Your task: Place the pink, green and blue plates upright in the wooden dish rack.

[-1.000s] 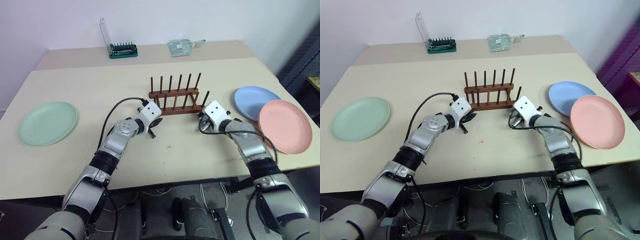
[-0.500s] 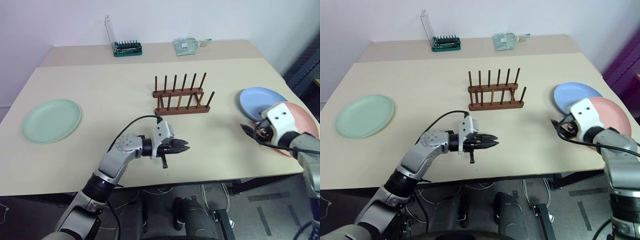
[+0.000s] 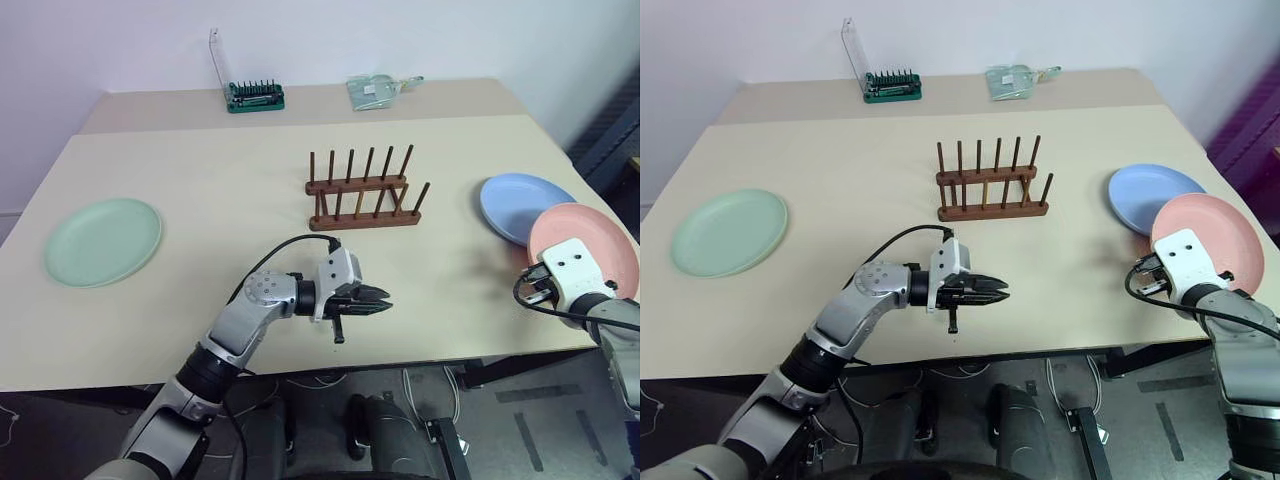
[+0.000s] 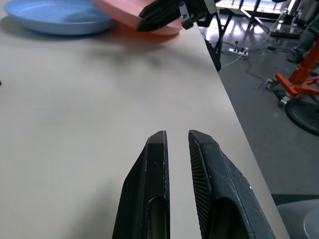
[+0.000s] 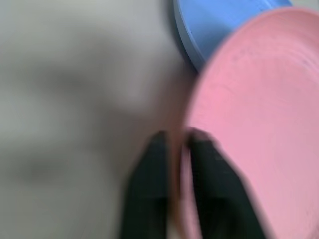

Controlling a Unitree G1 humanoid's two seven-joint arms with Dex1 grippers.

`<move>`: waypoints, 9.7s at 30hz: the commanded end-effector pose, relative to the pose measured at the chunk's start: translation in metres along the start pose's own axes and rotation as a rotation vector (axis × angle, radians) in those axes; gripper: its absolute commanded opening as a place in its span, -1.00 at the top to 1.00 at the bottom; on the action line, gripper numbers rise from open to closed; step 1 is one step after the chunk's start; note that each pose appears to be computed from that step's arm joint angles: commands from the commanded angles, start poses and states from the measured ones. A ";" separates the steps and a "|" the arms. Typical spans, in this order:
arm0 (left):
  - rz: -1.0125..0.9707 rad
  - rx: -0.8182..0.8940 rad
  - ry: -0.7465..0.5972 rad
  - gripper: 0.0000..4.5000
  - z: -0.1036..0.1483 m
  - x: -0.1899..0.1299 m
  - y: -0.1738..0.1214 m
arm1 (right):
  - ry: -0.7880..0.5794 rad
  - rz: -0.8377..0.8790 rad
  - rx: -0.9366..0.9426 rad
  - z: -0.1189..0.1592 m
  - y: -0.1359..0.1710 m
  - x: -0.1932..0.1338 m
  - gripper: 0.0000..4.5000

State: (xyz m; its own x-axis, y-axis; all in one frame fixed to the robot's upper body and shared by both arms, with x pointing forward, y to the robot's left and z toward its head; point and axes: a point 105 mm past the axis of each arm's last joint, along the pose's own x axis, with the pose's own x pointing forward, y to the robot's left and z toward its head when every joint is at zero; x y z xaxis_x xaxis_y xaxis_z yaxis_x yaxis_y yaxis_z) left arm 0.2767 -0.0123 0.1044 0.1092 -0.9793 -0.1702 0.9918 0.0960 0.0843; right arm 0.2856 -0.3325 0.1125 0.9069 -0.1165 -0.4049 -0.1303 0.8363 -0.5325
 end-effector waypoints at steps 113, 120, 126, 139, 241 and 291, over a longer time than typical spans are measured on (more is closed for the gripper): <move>1.484 -0.274 -0.561 1.00 0.154 -0.217 0.140 | -1.119 0.521 -0.634 0.305 0.158 -0.028 -0.98; 1.352 -0.244 -0.538 1.00 0.174 -0.184 0.135 | -1.167 0.312 -0.869 0.316 0.164 -0.012 -0.98; 1.283 -0.256 -0.511 1.00 0.172 -0.169 0.132 | -1.200 0.184 -0.976 0.316 0.167 -0.001 -0.74; 1.198 -0.291 -0.619 0.35 0.181 -0.163 0.128 | -1.202 0.072 -1.045 0.308 0.162 0.004 1.00; 0.378 -0.023 0.007 -0.09 0.028 -0.098 0.029 | -0.321 0.052 -0.166 0.126 -0.050 0.064 0.97; 0.565 -0.074 0.024 -0.09 0.013 -0.139 0.042 | -0.699 0.959 1.047 0.366 0.120 -0.027 -0.57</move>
State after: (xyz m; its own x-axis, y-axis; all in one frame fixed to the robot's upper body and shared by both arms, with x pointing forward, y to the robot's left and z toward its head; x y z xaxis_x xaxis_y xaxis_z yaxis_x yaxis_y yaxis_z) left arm 0.3048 0.1272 0.1322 0.6282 -0.7576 -0.1774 0.7757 0.6276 0.0668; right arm 0.4042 -0.0325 0.2974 0.7246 0.6640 0.1844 -0.5946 0.4671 0.6544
